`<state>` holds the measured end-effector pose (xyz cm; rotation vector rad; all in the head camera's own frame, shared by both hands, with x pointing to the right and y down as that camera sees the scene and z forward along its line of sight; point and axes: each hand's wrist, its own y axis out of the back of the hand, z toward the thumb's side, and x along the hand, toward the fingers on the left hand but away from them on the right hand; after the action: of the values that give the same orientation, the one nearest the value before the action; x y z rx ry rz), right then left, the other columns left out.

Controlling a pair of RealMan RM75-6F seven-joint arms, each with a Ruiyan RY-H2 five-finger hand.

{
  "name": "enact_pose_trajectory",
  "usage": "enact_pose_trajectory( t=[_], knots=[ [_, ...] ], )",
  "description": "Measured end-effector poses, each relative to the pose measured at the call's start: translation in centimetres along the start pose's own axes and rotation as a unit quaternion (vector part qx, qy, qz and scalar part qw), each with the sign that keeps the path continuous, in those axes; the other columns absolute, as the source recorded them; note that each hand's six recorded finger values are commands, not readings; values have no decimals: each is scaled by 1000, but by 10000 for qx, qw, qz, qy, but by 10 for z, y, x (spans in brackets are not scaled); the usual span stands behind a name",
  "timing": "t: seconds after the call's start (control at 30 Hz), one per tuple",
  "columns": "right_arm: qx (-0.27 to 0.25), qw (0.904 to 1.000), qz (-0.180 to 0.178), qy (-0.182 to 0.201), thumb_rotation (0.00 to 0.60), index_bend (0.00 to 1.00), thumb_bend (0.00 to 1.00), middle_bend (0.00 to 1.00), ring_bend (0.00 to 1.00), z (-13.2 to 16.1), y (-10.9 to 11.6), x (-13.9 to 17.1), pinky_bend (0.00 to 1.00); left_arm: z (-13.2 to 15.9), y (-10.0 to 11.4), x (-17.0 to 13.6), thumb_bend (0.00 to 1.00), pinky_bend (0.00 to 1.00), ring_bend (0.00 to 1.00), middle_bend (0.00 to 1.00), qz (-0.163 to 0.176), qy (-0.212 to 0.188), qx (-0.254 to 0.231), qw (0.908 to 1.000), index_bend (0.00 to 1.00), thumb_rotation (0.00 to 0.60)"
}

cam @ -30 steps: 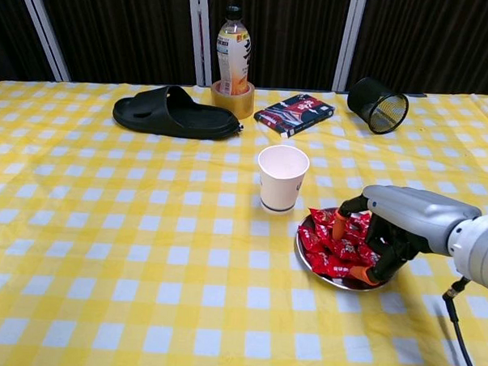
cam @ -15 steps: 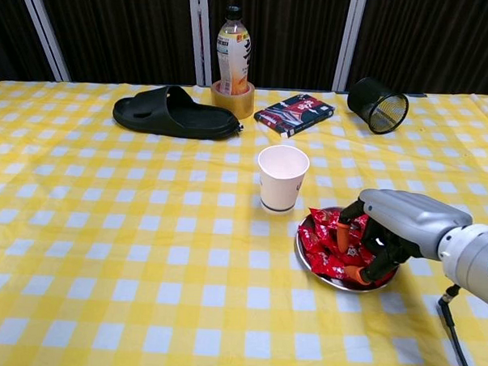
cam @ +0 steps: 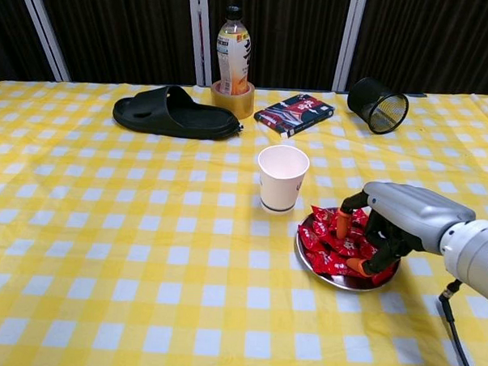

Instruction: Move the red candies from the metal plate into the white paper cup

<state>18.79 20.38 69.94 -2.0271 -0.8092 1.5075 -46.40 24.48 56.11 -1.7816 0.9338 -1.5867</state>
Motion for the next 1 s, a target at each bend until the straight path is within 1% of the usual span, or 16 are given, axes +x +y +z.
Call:
enact_pose_trajectory(
  t=[0.23, 0.33, 0.4, 0.47, 0.57, 0.7, 0.87, 1.0],
  knots=[
    [87, 9999, 37, -69, 600, 456, 353, 930, 925, -6, -3, -1, 871, 0, 0, 0, 34, 0, 0, 0, -12, 9, 0, 10000, 0, 600],
    [87, 9998, 102, -113, 600, 530, 355, 929, 925, -9, -7, -1, 871, 0, -1, 0, 34, 0, 0, 0, -20, 14, -8, 10000, 0, 600],
    [56, 9998, 117, -117, 600, 587, 375, 930, 925, -9, -8, -1, 871, 0, 0, 0, 34, 0, 0, 0, -16, 20, -14, 10000, 0, 600],
    [19, 9999, 112, -96, 600, 623, 401, 929, 925, -8, -8, 0, 871, 0, 0, 0, 34, 0, 0, 0, -21, 22, -16, 10000, 0, 600],
    [-67, 9999, 77, -28, 600, 644, 424, 929, 925, -4, -7, 1, 871, 0, 0, 0, 34, 0, 0, 0, -19, 18, -24, 10000, 0, 600],
    [-129, 9999, 40, 34, 600, 648, 432, 930, 925, 1, -5, 2, 871, 0, 0, 0, 34, 0, 0, 0, -12, 20, -39, 10000, 0, 600],
    [-247, 9996, -119, 114, 600, 648, 433, 929, 925, 7, 9, 3, 871, 0, 1, 0, 34, 0, 0, 0, -4, 11, -53, 10000, 0, 600],
    [-323, 9988, -322, 176, 600, 648, 433, 929, 926, 10, 29, 1, 871, 1, 1, 0, 35, 0, 0, 0, -11, 6, -52, 10000, 0, 600]
  ],
)
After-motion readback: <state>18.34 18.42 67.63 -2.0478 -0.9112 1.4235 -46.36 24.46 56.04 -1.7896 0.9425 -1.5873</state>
